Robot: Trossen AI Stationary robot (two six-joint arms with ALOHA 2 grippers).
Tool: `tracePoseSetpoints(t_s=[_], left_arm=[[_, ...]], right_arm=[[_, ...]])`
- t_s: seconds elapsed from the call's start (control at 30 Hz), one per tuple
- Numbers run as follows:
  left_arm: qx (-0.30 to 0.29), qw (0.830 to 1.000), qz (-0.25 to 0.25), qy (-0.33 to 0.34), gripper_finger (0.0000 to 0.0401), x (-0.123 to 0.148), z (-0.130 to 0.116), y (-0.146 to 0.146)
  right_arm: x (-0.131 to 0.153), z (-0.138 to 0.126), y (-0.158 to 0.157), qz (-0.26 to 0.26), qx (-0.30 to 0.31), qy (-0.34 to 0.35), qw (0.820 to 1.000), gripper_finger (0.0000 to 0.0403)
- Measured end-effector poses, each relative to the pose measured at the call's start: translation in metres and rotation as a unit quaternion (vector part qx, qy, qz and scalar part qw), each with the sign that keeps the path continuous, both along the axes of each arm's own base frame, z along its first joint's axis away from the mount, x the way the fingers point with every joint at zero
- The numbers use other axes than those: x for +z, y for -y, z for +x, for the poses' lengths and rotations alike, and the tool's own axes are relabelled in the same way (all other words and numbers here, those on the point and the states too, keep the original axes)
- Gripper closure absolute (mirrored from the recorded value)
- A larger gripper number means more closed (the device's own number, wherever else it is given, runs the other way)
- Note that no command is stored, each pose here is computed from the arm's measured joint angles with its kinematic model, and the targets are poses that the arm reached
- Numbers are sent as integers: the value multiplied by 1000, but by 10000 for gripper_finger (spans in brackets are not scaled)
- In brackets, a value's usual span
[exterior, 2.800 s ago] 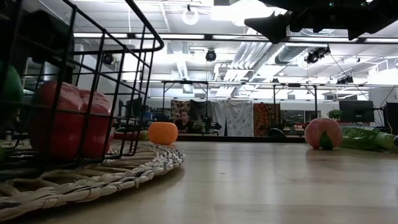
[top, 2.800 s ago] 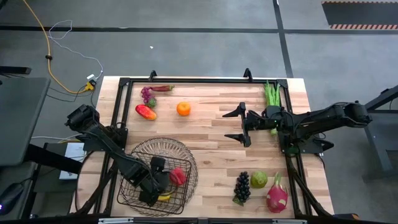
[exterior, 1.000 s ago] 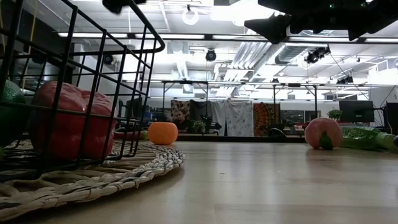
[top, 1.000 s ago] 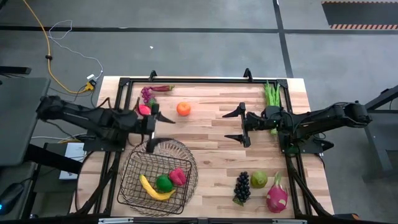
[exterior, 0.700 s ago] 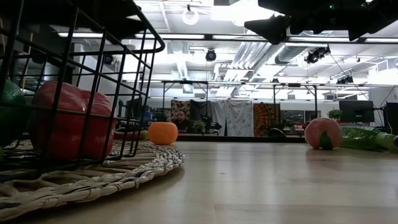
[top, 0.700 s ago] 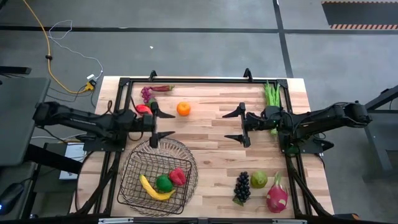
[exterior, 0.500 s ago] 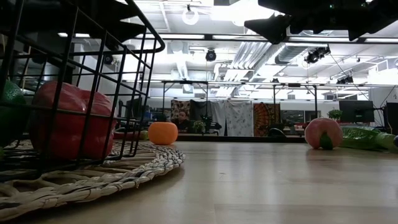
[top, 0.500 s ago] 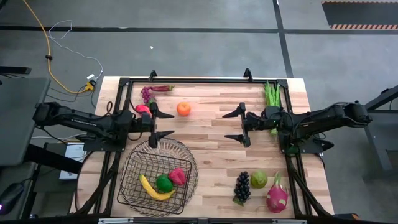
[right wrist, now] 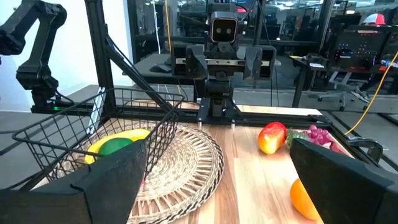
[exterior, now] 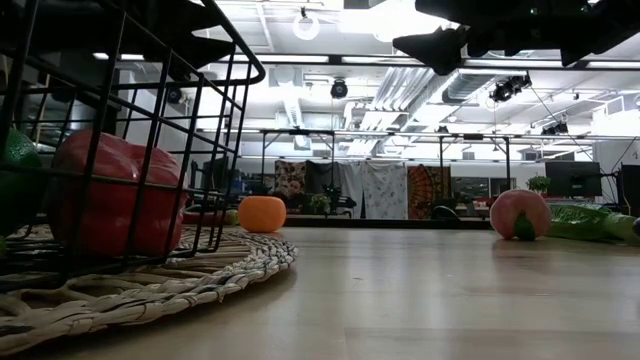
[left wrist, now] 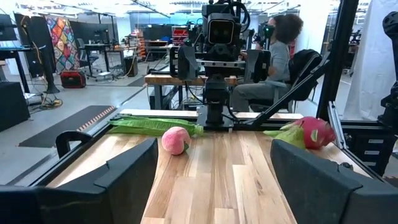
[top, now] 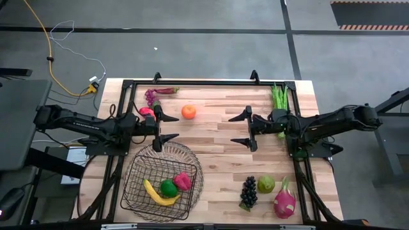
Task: Build produce basket
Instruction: Put the orange mango into the black wire basket
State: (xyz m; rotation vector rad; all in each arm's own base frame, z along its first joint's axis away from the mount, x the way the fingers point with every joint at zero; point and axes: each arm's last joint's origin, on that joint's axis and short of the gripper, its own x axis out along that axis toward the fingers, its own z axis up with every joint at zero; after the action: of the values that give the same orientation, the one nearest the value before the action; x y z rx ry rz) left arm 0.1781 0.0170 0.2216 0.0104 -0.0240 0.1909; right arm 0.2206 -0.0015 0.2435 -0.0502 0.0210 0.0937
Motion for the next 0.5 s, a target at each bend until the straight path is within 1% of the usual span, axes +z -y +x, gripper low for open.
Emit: tracePoseSetpoints(t_s=[0.5], left_arm=[[1, 1000, 0, -1, 103, 0, 0, 0]], right_arm=[[0, 0, 0, 4, 0, 1, 1000, 16]])
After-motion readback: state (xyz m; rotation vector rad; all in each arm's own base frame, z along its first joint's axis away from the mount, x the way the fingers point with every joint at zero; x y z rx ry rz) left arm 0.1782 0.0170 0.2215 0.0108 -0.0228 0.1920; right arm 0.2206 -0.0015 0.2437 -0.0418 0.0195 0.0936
